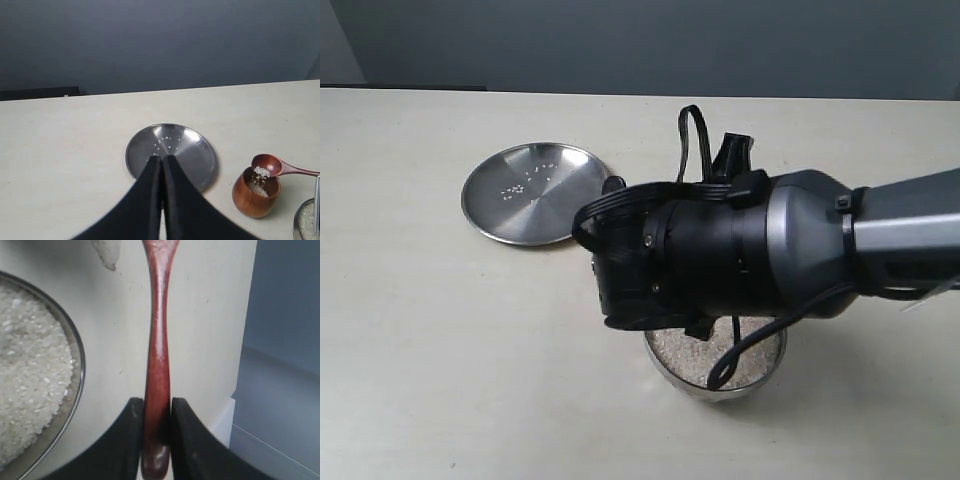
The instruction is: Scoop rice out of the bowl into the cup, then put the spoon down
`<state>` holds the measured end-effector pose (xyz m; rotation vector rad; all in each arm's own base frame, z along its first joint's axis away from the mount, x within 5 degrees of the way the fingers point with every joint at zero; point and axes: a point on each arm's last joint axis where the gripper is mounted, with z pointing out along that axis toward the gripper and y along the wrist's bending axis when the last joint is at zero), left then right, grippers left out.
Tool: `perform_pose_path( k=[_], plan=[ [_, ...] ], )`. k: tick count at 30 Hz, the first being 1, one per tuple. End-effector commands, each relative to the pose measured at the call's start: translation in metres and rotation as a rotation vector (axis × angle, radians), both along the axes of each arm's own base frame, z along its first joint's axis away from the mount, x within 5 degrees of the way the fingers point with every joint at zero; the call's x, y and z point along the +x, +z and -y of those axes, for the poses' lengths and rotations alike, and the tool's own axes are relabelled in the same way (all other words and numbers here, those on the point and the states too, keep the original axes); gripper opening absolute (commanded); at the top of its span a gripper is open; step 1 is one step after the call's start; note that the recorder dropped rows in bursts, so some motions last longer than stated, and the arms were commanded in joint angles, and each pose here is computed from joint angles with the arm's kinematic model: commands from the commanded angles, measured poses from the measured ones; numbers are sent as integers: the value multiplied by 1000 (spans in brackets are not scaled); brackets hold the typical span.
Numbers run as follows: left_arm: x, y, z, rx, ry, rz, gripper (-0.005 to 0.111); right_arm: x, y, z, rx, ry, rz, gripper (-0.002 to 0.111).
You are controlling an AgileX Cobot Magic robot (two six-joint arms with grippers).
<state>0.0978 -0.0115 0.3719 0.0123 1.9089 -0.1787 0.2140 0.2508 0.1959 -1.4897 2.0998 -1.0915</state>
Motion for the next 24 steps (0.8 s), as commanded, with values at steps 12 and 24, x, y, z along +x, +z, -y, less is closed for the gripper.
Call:
perform_pose_path(
  k=[12,24],
  plan=[
    [0,3,0,-1,5,14,0,-5,-1,-11,-76,95,41,-1],
    [0,3,0,-1,5,14,0,-5,-3,-11,-96,107,30,-1]
  ],
)
